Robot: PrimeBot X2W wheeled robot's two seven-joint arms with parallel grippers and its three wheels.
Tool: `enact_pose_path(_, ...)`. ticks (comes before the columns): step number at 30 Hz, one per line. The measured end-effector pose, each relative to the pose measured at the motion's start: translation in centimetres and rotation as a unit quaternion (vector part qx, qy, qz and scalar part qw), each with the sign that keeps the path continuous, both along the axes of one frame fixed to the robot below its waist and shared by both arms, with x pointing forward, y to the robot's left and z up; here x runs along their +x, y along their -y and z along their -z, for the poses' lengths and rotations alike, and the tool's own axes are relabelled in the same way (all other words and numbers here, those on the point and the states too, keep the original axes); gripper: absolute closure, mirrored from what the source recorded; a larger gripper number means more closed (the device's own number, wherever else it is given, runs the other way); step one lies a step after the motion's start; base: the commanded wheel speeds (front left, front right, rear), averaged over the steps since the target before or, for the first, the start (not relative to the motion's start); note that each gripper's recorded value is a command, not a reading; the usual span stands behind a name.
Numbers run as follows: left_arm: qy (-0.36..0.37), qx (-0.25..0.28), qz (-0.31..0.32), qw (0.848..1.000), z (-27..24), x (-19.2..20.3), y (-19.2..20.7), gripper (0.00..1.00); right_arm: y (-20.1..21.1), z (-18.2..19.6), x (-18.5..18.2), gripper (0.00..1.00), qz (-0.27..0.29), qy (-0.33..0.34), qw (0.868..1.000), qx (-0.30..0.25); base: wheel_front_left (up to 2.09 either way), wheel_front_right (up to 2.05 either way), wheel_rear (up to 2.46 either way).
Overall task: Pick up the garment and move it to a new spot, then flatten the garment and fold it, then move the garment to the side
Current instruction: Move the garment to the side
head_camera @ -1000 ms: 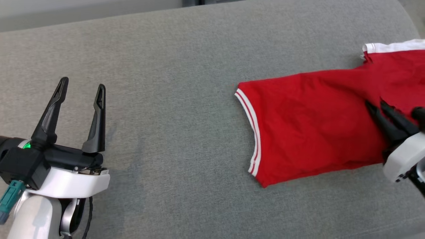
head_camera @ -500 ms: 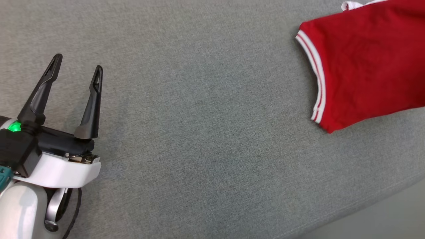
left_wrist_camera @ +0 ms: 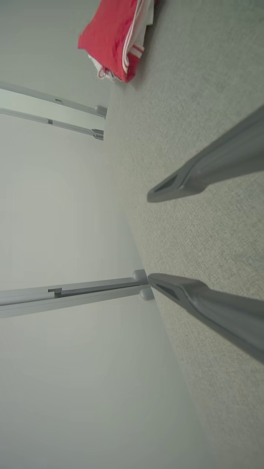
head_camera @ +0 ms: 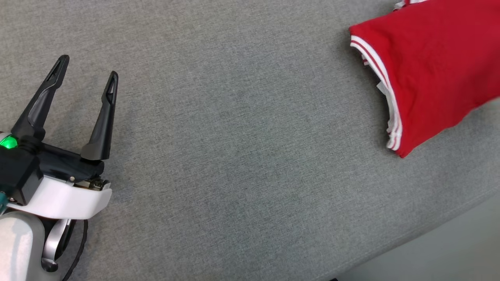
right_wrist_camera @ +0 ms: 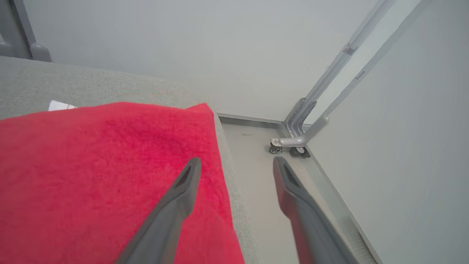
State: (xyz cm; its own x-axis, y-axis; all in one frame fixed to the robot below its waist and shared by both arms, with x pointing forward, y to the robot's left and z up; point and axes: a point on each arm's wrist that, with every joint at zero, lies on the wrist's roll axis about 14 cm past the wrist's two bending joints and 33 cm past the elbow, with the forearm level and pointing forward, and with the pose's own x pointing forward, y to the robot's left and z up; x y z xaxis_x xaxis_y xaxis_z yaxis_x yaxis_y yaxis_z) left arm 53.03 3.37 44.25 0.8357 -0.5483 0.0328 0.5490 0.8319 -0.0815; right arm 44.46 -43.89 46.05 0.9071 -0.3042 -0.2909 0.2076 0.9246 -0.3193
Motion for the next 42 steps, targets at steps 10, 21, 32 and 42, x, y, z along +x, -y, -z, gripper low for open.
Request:
enact_pose_path(10, 0.017, -0.010, 0.000, 1.000, -1.9, -0.3, 0.4, 0.00, -0.4, 0.2, -2.4, 0.00, 0.074, 0.081, 0.991, 0.080, 0.00, 0.00, 0.00)
enact_pose_path(21, 0.025, -0.029, -0.058, 0.998, -4.0, -1.9, -2.3, 0.00, -7.8, -3.1, -2.0, 0.00, 0.027, 0.203, 0.970, 0.131, 0.00, 0.00, 0.00)
enact_pose_path(32, 0.016, -0.028, -0.157, 0.987, -4.8, -4.9, -8.5, 0.00, -19.7, -4.6, 0.4, 0.00, -0.101, 0.229, 0.949, 0.190, 0.00, 0.00, 0.00)
enact_pose_path(42, 0.022, -0.024, -0.249, 0.968, -6.3, -9.2, -14.5, 0.00, -25.1, -5.6, -0.3, 0.00, -0.162, 0.210, 0.942, 0.207, 0.00, 0.00, 0.00)
